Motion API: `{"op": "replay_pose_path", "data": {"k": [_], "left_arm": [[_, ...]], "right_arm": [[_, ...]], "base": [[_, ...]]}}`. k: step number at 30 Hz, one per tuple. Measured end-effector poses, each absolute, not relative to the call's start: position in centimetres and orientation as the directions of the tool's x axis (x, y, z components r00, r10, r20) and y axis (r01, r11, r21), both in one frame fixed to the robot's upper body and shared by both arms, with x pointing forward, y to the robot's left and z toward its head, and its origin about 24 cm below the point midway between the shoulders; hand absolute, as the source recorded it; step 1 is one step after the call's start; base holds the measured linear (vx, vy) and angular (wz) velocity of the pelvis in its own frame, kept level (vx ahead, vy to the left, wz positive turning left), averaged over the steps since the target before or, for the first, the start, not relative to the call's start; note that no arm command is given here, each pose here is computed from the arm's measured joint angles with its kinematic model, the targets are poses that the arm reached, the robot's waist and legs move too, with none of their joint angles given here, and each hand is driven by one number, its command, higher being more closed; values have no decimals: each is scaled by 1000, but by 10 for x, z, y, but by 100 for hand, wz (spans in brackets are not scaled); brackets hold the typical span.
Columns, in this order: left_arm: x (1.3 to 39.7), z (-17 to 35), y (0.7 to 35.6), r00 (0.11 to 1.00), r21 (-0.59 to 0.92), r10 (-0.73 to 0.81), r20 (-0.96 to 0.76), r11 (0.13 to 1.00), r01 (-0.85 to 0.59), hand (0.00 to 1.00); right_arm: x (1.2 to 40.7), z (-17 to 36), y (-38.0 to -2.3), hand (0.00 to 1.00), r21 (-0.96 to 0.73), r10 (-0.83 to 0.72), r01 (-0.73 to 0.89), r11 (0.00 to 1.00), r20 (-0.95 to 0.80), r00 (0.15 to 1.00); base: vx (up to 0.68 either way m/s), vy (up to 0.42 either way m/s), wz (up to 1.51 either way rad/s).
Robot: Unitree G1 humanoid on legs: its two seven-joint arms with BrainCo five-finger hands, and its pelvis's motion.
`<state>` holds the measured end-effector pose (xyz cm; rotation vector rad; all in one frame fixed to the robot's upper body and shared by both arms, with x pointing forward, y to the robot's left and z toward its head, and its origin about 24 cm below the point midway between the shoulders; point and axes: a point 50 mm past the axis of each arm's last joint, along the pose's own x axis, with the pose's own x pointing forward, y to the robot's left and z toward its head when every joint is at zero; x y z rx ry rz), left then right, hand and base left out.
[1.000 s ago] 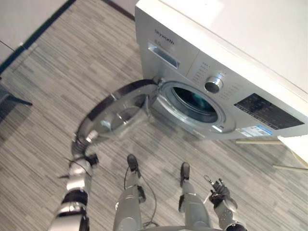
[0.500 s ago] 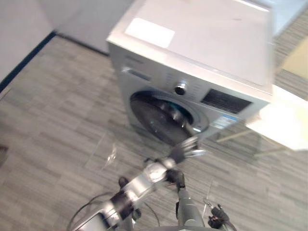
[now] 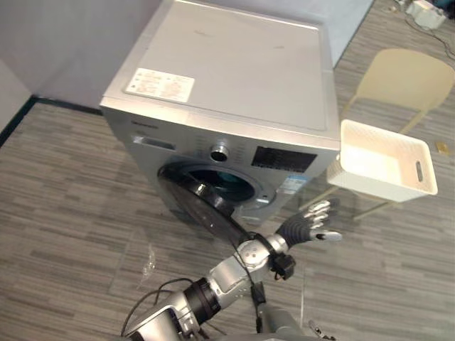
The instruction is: Pick up the laundry basket with both hands and put the clothes into the washing machine.
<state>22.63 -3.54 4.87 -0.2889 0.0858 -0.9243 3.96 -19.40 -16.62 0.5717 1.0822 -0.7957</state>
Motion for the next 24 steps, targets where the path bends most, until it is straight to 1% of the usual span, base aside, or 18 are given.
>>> {"op": "replay_pose_path", "data": {"k": [3, 5, 6, 8, 9, 11, 12, 13, 14, 15, 16, 17, 19, 20, 22, 24], "left_arm": [[235, 34, -7, 690, -324, -724, 0, 653, 685, 0], [236, 15, 27, 771, -351, -633, -69, 739, 575, 0], [235, 10, 35, 788, -357, -609, -90, 758, 545, 0], [232, -5, 69, 859, -390, -488, -154, 829, 401, 0], [232, -7, 78, 878, -397, -451, -160, 844, 361, 0], [232, 0, 104, 934, -411, -333, -133, 876, 254, 0], [238, 18, 125, 972, -416, -225, -62, 891, 180, 0], [241, 28, 140, 989, -423, -144, -17, 898, 123, 0], [242, 35, 150, 996, -428, -83, 14, 900, 81, 0], [243, 49, 174, 996, -438, 50, 75, 899, -12, 0], [242, 62, 194, 974, -462, 184, 133, 881, -104, 0], [240, 67, 203, 957, -474, 243, 158, 869, -143, 0], [231, 78, 228, 883, -513, 425, 200, 813, -276, 0], [227, 79, 237, 846, -531, 494, 200, 781, -330, 0], [221, 78, 246, 799, -551, 572, 187, 734, -397, 0], [215, 72, 250, 771, -559, 618, 153, 697, -448, 0]], "right_arm": [[37, -168, -194, 0, 26, -269, 799, 601, -935, 232], [43, -168, -194, 0, 33, -264, 794, 607, -934, 241], [44, -168, -195, 0, 35, -266, 792, 609, -932, 245], [48, -167, -198, 0, 41, -267, 785, 619, -928, 259], [49, -167, -199, 0, 38, -269, 779, 626, -927, 262], [47, -168, -201, 0, 28, -268, 772, 635, -929, 254], [45, -168, -203, 0, 20, -273, 773, 635, -929, 248], [45, -168, -202, 0, 17, -270, 765, 644, -930, 248], [45, -168, -202, 0, 16, -269, 761, 649, -930, 249], [45, -169, -200, 0, 15, -263, 750, 661, -932, 251], [46, -169, -199, 0, 17, -260, 738, 674, -931, 258], [46, -169, -198, 0, 17, -258, 734, 679, -931, 259], [47, -169, -197, 0, 14, -252, 718, 696, -931, 263], [48, -169, -196, 0, 15, -248, 706, 708, -931, 268], [50, -168, -196, 0, 13, -247, 684, 730, -927, 281], [53, -167, -195, 0, 18, -244, 669, 743, -923, 297]], "base": [[15, 5, 26], [21, 3, 26], [31, 11, 21], [37, 10, 17], [37, 2, 7], [36, 1, 10], [48, 1, 17], [47, -2, 14], [54, -7, 3], [61, -12, -6], [63, -16, -10], [67, -20, -12], [75, -15, -16], [61, -8, -14], [33, -24, -15], [7, -42, -12]]}}
